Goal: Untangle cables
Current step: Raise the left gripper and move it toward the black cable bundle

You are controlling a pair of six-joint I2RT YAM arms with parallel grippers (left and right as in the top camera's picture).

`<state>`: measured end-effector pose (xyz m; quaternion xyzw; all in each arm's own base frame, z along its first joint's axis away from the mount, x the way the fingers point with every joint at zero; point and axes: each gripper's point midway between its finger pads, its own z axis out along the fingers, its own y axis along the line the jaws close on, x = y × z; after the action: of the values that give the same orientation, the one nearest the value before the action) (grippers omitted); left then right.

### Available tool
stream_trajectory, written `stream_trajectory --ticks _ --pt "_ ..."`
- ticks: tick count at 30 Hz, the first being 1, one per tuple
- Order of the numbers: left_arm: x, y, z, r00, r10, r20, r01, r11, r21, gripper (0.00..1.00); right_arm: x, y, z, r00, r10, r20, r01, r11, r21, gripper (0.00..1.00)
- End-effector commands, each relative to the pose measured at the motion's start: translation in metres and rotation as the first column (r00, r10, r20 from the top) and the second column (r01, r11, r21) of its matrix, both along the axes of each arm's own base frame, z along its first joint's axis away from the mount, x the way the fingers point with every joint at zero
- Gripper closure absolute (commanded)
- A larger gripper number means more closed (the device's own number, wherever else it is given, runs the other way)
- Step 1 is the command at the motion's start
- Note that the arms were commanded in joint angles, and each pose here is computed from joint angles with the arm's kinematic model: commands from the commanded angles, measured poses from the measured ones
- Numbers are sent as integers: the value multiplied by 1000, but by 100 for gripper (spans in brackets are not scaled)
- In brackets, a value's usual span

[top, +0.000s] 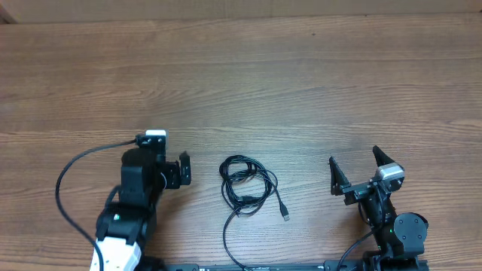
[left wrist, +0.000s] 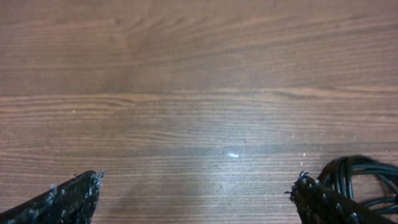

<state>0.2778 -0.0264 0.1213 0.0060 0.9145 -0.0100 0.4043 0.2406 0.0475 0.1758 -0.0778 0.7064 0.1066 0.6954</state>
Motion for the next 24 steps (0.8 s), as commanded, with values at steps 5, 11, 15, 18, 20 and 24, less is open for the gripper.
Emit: stream_trajectory --ticks 5,11,15,18,20,24 --pt "17 -1 -1 995 -6 -104 8 1000 19 0 1 -2 -2 1000 -13 4 13 1000 3 0" --pt "24 -9 -12 982 -47 -184 50 999 12 0 1 -2 -2 1000 -13 4 13 1000 3 0" --pt "25 -15 -17 973 -87 -212 88 996 -5 0 1 -2 -2 1000 -13 4 13 1000 3 0" --pt "26 -16 -19 971 -89 -221 90 996 -7 0 1 -2 -2 1000 -13 4 13 1000 3 0" --pt "26 -18 -20 969 -104 -226 104 994 -12 0 1 -2 -2 1000 -13 4 13 1000 3 0" --pt "25 -26 -20 961 -154 -229 150 988 -35 0 1 -2 -2 1000 -13 4 13 1000 3 0"
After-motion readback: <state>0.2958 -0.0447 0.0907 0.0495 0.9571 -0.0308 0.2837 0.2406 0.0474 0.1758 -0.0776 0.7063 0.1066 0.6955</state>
